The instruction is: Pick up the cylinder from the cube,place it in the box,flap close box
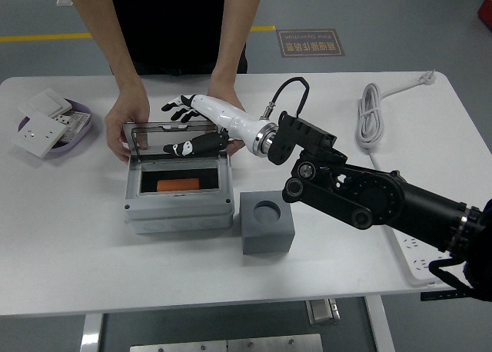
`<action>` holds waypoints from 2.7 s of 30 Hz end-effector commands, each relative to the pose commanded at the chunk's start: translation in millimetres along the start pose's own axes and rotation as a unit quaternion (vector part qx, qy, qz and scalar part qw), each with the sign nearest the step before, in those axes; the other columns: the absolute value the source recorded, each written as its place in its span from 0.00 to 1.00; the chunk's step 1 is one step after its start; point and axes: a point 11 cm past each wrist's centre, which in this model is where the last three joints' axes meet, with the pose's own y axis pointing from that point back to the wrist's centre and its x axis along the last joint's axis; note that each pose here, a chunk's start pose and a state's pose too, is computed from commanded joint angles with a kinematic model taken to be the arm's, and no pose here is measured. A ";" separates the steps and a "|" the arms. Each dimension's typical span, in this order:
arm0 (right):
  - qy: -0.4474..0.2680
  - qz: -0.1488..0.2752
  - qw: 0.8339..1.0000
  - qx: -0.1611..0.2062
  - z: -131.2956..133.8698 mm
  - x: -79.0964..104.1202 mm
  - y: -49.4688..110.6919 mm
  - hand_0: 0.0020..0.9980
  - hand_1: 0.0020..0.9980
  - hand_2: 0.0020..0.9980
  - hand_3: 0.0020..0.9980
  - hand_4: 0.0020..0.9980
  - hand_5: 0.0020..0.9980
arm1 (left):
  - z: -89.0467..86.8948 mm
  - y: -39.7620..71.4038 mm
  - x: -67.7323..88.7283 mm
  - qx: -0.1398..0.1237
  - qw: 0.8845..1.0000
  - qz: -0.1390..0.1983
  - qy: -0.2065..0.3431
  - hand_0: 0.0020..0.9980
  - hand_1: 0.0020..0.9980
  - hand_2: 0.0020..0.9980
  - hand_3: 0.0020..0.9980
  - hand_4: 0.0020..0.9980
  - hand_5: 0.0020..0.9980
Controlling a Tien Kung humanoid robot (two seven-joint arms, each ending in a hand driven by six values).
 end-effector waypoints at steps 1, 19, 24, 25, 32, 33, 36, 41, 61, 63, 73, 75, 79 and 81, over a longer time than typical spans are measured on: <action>0.000 0.000 1.000 0.000 0.2 -0.1 0.3 0.81 0.72 0.74 0.82 0.83 0.37 | 0.0 0.0 0.0 0.000 1.000 0.000 0.000 0.61 0.60 0.58 0.57 0.59 0.18; 0.014 -0.007 1.000 0.018 -5.3 -8.9 19.3 0.80 0.72 0.73 0.81 0.82 0.37 | -2.3 -0.4 -1.3 0.002 1.000 -0.001 0.002 0.61 0.60 0.58 0.57 0.59 0.18; 0.015 -0.003 1.000 0.020 -5.2 -6.8 23.2 0.80 0.72 0.73 0.81 0.82 0.37 | -3.8 -0.6 -2.4 0.003 1.000 -0.002 0.002 0.61 0.60 0.58 0.57 0.59 0.18; 0.015 -0.002 1.000 0.020 -5.2 -6.5 23.7 0.80 0.72 0.73 0.81 0.82 0.37 | -4.1 -0.6 -2.6 0.003 1.000 -0.002 0.002 0.61 0.60 0.58 0.57 0.59 0.18; 0.015 -0.001 1.000 0.023 -5.7 -6.1 29.8 0.80 0.72 0.73 0.81 0.82 0.37 | -5.7 -0.9 -3.9 0.005 1.000 -0.002 0.003 0.61 0.60 0.58 0.57 0.59 0.18; 0.014 -0.001 1.000 0.023 -5.6 -6.2 30.4 0.80 0.72 0.73 0.81 0.82 0.37 | -5.7 -0.8 -4.0 0.004 1.000 -0.002 0.003 0.61 0.60 0.58 0.57 0.59 0.18; 0.012 -0.003 1.000 0.021 -4.1 -7.5 32.3 0.79 0.71 0.73 0.80 0.82 0.37 | -5.3 -0.8 -4.2 0.004 1.000 -0.003 0.004 0.61 0.60 0.58 0.57 0.59 0.18; 0.008 -0.006 1.000 0.018 -1.0 -10.4 36.4 0.78 0.71 0.74 0.80 0.81 0.37 | -4.9 -0.7 -4.8 0.003 1.000 -0.003 0.005 0.61 0.60 0.57 0.57 0.59 0.17; -0.093 -0.023 0.995 -0.006 20.9 -19.6 62.0 0.78 0.71 0.74 0.80 0.78 0.34 | -9.7 -1.4 -8.0 0.007 1.000 -0.005 0.008 0.61 0.60 0.57 0.57 0.58 0.17; -0.099 -0.023 0.995 -0.004 19.7 -19.6 62.4 0.78 0.71 0.74 0.80 0.78 0.34 | -9.6 -1.4 -8.1 0.007 1.000 -0.005 0.008 0.61 0.60 0.57 0.57 0.58 0.17; -0.101 -0.032 0.994 0.000 17.0 -22.9 63.7 0.78 0.71 0.75 0.80 0.74 0.34 | -10.8 -1.5 -8.5 0.009 1.000 -0.005 0.008 0.61 0.59 0.57 0.57 0.58 0.17; -0.099 -0.034 0.994 0.000 16.7 -23.7 63.9 0.78 0.71 0.75 0.80 0.74 0.34 | -10.9 -1.5 -8.3 0.009 1.000 -0.004 0.009 0.61 0.59 0.57 0.57 0.58 0.17; -0.096 -0.039 0.995 0.001 15.6 -24.9 64.1 0.77 0.71 0.76 0.80 0.71 0.34 | -10.4 -1.5 -7.7 0.008 1.000 -0.004 0.009 0.61 0.59 0.57 0.57 0.58 0.16; -0.094 -0.041 0.995 0.002 15.0 -25.3 64.1 0.77 0.71 0.76 0.80 0.71 0.34 | -10.1 -1.4 -7.5 0.008 1.000 -0.003 0.010 0.61 0.59 0.57 0.57 0.58 0.16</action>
